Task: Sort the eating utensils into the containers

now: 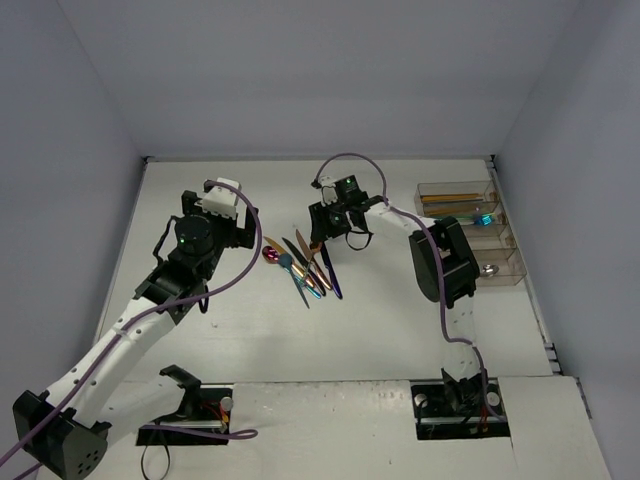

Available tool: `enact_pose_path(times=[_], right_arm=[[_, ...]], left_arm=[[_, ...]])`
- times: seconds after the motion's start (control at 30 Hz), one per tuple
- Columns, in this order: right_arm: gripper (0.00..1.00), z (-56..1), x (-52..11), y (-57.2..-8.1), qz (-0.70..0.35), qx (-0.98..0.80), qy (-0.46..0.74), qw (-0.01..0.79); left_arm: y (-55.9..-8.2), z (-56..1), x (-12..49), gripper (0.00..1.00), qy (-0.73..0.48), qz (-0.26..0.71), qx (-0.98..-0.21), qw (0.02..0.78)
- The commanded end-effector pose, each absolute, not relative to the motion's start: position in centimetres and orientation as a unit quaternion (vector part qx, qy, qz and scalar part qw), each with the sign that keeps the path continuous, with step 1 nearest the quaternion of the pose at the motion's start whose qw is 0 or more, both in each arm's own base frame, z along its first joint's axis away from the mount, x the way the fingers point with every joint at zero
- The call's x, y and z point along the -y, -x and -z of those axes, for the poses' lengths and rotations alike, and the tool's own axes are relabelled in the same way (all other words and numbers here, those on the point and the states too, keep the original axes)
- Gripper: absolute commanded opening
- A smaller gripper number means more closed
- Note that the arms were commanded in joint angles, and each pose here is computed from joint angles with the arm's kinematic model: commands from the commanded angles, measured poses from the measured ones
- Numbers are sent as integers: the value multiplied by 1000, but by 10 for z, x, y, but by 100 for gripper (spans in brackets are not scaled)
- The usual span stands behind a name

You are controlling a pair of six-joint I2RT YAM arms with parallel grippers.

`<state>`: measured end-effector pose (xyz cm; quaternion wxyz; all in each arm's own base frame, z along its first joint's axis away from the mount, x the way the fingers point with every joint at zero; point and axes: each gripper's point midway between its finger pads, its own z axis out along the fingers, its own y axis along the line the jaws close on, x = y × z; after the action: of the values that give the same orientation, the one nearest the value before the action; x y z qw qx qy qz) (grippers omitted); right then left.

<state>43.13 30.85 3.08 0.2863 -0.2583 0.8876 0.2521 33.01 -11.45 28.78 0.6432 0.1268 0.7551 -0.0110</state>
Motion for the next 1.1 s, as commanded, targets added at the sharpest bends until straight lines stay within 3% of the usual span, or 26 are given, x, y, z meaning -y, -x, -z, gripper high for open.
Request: enact_pose_path(times=[0.0,0.4,0.63,0.83,1.07], right_arm=[[43,-60,-326,-447,-284,-859,278,322],[33,-44,-326,-439,-287,-864,282,303],[10,-47,-325,-440,-285,-863,282,307],[0,-78,-325,-446,-288,-852,280,335],[0,-136,-290,-455,-256,-849,240,396]], left_arm=[[-334,-328,120,90,-112,28,-721,683],[-334,-328,120,90,-112,29,-722,682],[-334,-328,120,90,-112,30,-721,683],[-334,-328,120,90,-112,29,-722,682],[-334,-329,119,90,-112,27,-721,683]])
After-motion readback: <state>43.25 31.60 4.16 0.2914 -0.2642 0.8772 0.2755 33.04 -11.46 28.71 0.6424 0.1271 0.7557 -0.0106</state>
